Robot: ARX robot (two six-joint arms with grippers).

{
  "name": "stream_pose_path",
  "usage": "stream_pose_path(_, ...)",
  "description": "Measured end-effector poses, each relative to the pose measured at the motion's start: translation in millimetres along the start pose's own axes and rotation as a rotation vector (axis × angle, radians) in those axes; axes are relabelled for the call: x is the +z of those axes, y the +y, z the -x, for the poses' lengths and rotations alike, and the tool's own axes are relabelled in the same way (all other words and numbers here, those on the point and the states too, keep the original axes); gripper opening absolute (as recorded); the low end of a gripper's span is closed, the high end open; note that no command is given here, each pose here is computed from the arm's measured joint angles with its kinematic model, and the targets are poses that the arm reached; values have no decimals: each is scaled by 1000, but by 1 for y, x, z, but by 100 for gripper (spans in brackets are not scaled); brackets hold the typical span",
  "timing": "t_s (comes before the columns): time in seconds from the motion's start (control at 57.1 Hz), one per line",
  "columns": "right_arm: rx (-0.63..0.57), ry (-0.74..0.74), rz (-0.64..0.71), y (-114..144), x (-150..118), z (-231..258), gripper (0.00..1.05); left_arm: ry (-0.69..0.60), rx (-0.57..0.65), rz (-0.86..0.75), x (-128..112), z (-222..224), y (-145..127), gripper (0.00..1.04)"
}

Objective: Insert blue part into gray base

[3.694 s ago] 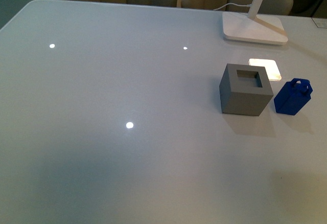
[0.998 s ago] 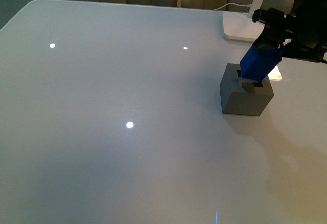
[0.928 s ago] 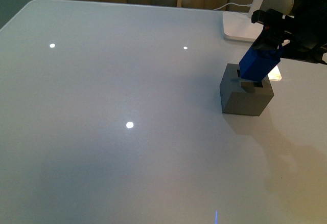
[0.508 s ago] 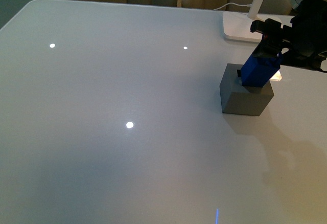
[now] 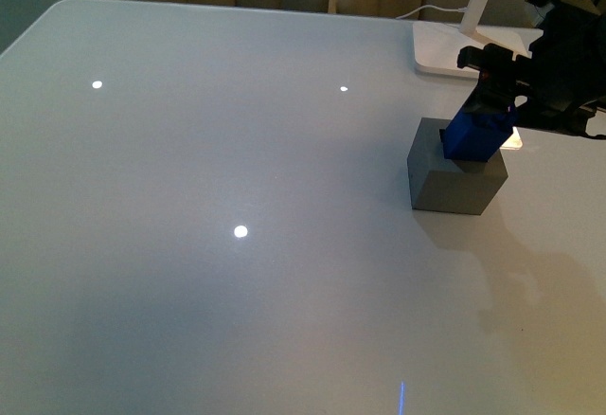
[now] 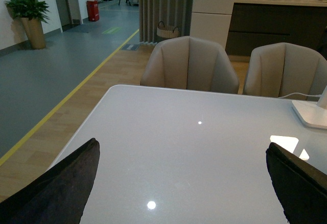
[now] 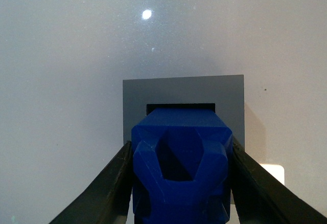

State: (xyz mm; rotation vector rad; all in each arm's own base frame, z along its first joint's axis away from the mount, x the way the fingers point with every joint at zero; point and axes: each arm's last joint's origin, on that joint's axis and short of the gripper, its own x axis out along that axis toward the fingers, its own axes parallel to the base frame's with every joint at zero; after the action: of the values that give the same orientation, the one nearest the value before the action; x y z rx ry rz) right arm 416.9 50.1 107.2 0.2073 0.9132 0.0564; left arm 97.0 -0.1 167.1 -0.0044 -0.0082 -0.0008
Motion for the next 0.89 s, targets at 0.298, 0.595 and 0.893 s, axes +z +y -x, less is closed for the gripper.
stream_pose_path(0.298,7,-4,-5,-3,-1,2,97,0,0,0,0,0,0,97)
stream_pose_path(0.595,42,-165,46,-9,4,62,96,0,0,0,0,0,0,97)
stream_pose_path(0.893,-28,-593,158,-13,-15,131,83,0,-1,0,0,0,0,97)
